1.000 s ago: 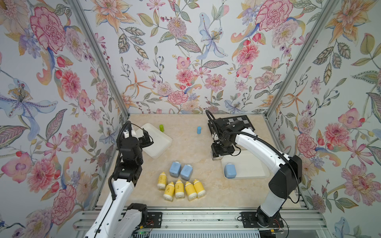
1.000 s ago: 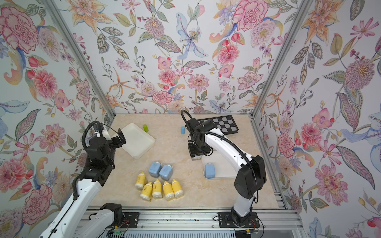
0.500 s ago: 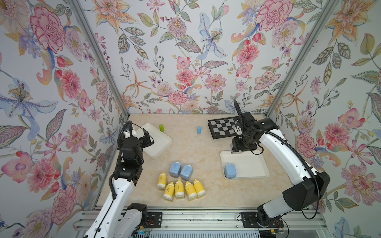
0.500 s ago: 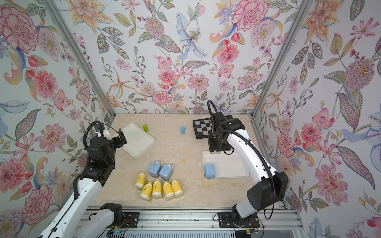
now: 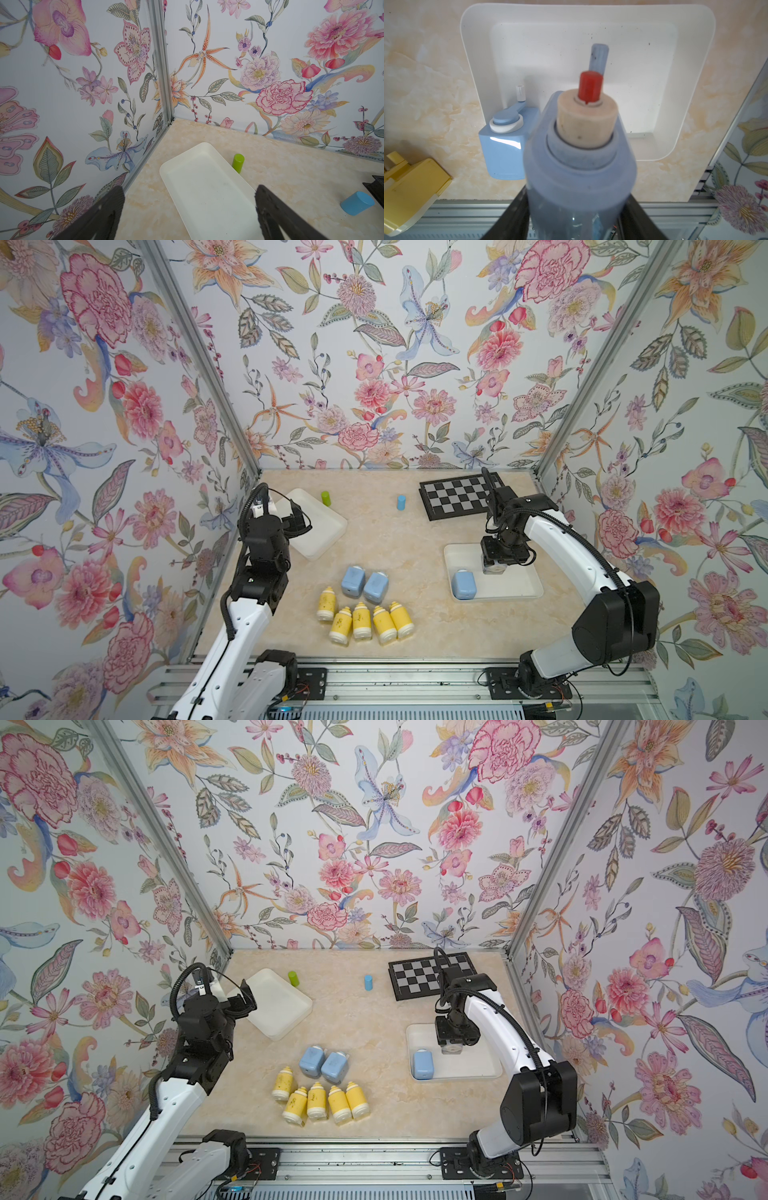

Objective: Place the pencil sharpeners by color into the storage box
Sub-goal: Place the pencil sharpener in the storage box.

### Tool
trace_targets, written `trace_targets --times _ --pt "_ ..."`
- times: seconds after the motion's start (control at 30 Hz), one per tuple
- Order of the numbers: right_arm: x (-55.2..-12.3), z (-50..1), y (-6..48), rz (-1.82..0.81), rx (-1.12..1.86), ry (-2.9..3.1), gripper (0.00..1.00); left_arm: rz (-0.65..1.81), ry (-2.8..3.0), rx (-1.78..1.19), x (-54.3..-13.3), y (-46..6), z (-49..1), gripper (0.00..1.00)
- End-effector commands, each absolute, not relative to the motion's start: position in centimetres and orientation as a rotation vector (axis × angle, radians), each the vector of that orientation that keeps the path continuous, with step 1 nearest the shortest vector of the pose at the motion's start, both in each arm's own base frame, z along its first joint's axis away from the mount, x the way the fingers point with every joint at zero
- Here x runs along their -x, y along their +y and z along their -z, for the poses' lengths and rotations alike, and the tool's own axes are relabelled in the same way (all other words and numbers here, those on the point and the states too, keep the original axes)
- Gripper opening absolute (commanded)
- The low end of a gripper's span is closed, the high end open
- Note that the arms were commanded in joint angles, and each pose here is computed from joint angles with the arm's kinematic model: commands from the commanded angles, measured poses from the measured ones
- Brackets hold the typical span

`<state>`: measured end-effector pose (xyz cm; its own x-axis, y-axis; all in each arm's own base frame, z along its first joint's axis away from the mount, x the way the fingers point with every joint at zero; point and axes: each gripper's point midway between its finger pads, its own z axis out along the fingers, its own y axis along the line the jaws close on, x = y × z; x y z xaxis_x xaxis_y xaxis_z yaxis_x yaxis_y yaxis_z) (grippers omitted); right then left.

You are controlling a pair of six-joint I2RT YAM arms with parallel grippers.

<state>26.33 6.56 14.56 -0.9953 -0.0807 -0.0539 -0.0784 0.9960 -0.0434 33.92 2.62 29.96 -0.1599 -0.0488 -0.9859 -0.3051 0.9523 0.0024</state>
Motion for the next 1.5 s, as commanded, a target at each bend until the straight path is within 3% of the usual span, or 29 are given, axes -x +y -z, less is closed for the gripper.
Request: trace_targets --times 0.0,0.83,1.47 --pt "-26.4 -14.2 5.1 0.111 0.113 3.066 0.43 -0.242 1.735 0.248 -34.0 2.4 -29.5 1.00" --pt "-26.9 -10.4 -1.5 0.409 -0.006 3.162 0.43 -0.237 1.732 0.244 -33.9 2.3 -29.6 0.99" --pt "-26.5 -8.0 -3.1 0.368 -0.119 3.256 0.44 -0.225 1.734 0.235 -34.1 2.1 -29.6 0.99"
